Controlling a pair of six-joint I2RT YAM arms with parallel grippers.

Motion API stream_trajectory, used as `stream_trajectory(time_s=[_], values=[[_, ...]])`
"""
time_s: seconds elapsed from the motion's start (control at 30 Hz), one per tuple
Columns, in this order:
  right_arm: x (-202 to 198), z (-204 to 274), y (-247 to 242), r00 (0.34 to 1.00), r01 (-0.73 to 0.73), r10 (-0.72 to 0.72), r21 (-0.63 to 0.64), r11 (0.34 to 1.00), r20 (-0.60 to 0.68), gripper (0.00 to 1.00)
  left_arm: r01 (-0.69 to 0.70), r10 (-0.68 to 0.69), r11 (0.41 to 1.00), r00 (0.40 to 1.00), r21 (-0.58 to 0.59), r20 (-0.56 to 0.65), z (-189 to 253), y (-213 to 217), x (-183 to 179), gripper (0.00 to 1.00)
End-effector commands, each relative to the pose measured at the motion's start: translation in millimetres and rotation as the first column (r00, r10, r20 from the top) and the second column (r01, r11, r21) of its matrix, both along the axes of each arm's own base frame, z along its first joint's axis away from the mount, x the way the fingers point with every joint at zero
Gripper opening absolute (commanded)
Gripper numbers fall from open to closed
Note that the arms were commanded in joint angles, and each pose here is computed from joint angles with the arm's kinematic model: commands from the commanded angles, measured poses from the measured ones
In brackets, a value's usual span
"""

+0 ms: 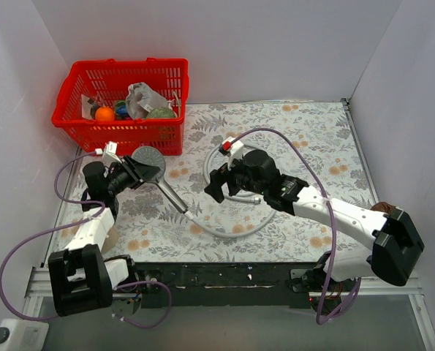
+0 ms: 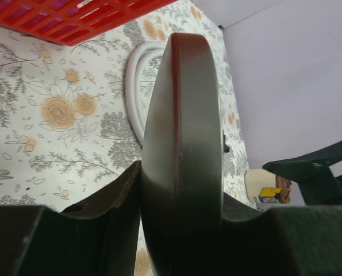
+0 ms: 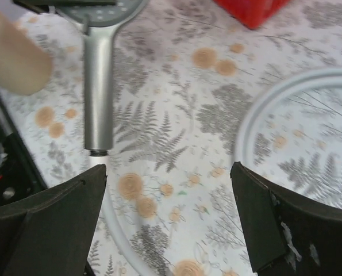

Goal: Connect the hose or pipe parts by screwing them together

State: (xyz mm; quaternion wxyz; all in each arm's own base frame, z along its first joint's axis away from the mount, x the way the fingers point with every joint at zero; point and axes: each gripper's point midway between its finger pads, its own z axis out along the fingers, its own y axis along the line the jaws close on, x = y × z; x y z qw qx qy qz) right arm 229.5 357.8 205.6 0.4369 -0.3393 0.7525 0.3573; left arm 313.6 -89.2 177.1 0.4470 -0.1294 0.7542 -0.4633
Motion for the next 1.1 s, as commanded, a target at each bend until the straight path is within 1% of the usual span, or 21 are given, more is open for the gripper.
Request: stream_trajectory(time_s=[0.0, 0.03, 0.07, 0.1, 0.13, 0.17, 0.2, 0.23, 0.3, 0.33, 0.37, 0.4, 0.5, 0.6, 0.73, 0.83, 0.87, 0.9, 0.97, 1.0, 1.07], values=[[30.3, -20.0, -64.3, 0.941, 0.339, -0.335, -0.169, 0.926, 0.052, 0.97, 0.021, -0.017, 0.993, 0.999, 0.114, -0.035, -13.2, 6.0, 3.2, 0.35], [28.7, -21.3, -70.6, 0.933, 0.360, -0.358, -0.172, 0.917, 0.045, 0.97, 0.019, -0.017, 0.988, 1.000, 0.153, -0.018, -17.3, 8.5, 3.0, 0.38], [25.6, -33.3, -78.2, 0.920, 0.387, -0.391, -0.192, 0.902, 0.019, 0.97, 0.012, -0.010, 0.984, 1.000, 0.177, -0.008, -20.1, 10.1, 3.3, 0.40], [26.9, -38.2, -87.6, 0.898, 0.433, -0.439, -0.208, 0.877, 0.016, 0.97, 0.006, -0.009, 0.979, 1.000, 0.201, 0.011, -20.1, 11.0, 3.4, 0.41], [22.7, -43.7, -95.6, 0.889, 0.447, -0.459, -0.228, 0.865, 0.004, 0.97, 0.014, -0.024, 0.969, 0.999, 0.247, 0.039, -22.3, 11.6, 3.6, 0.41], [19.3, -53.1, -103.0, 0.878, 0.462, -0.479, -0.250, 0.851, -0.006, 0.98, 0.015, -0.028, 0.964, 0.999, 0.267, 0.046, -25.3, 10.4, 2.7, 0.41], [17.7, -58.0, -108.9, 0.854, 0.497, -0.520, -0.251, 0.831, -0.029, 0.98, 0.007, -0.023, 0.957, 0.998, 0.288, 0.052, -27.8, 12.0, 4.1, 0.44], [14.9, -57.2, -112.2, 0.850, 0.503, -0.526, -0.244, 0.829, -0.036, 0.98, 0.014, -0.030, 0.954, 0.998, 0.300, 0.050, -31.3, 11.9, 4.6, 0.46], [10.5, -66.7, -120.6, 0.829, 0.529, -0.557, -0.254, 0.810, -0.053, 0.98, 0.042, -0.063, 0.947, 0.996, 0.320, 0.058, -33.2, 8.9, 5.8, 0.52], [10.1, -65.6, -124.4, 0.820, 0.542, -0.570, -0.251, 0.802, -0.053, 0.98, 0.058, -0.073, 0.946, 0.997, 0.320, 0.038, -38.5, 7.9, 5.8, 0.61], [8.8, -68.2, -129.1, 0.812, 0.550, -0.581, -0.265, 0.792, -0.050, 0.98, 0.067, -0.082, 0.944, 0.996, 0.322, 0.032, -39.8, 7.3, 6.9, 0.64], [9.4, -67.9, -132.4, 0.805, 0.561, -0.592, -0.271, 0.782, -0.042, 0.98, 0.070, -0.083, 0.944, 0.996, 0.323, 0.025, -40.2, 7.2, 8.3, 0.65], [9.2, -64.4, -136.2, 0.801, 0.568, -0.598, -0.276, 0.776, -0.034, 0.98, 0.060, -0.057, 0.948, 0.998, 0.313, -0.018, -49.5, 9.6, 8.4, 0.68], [10.3, -56.0, -135.2, 0.802, 0.571, -0.597, -0.254, 0.781, -0.033, 0.98, 0.059, -0.049, 0.954, 0.998, 0.293, -0.042, -55.6, 8.5, 5.3, 0.66], [12.0, -50.2, -133.9, 0.799, 0.576, -0.601, -0.236, 0.782, -0.041, 0.98, 0.089, -0.074, 0.965, 0.995, 0.247, -0.069, -71.3, 0.6, -9.3, 0.68], [10.8, -52.8, -133.1, 0.797, 0.575, -0.601, -0.236, 0.783, -0.053, 0.98, 0.097, -0.077, 0.963, 0.993, 0.252, -0.087, -78.6, 1.1, -9.2, 0.83], [10.6, -52.6, -132.3, 0.797, 0.575, -0.601, -0.233, 0.785, -0.058, 0.98, 0.087, -0.065, 0.961, 0.993, 0.263, -0.094, -80.5, 3.6, -7.5, 0.86], [10.5, -52.8, -131.8, 0.797, 0.574, -0.601, -0.231, 0.785, -0.060, 0.98, 0.092, -0.065, 0.958, 0.992, 0.270, -0.109, -82.6, 4.4, -8.3, 0.86], [11.6, -51.8, -132.2, 0.796, 0.578, -0.603, -0.228, 0.784, -0.057, 0.98, 0.074, -0.046, 0.951, 0.994, 0.300, -0.098, -76.7, 9.9, -1.6, 0.87], [12.0, -51.2, -132.1, 0.795, 0.579, -0.604, -0.228, 0.783, -0.056, 0.98, 0.072, -0.037, 0.948, 0.992, 0.309, -0.117, -76.7, 11.7, -3.3, 0.91], [14.9, -49.0, -134.2, 0.785, 0.592, -0.617, -0.234, 0.771, -0.048, 0.98, 0.050, -0.013, 0.936, 0.994, 0.349, -0.107, -68.9, 18.2, 3.4, 0.96]])
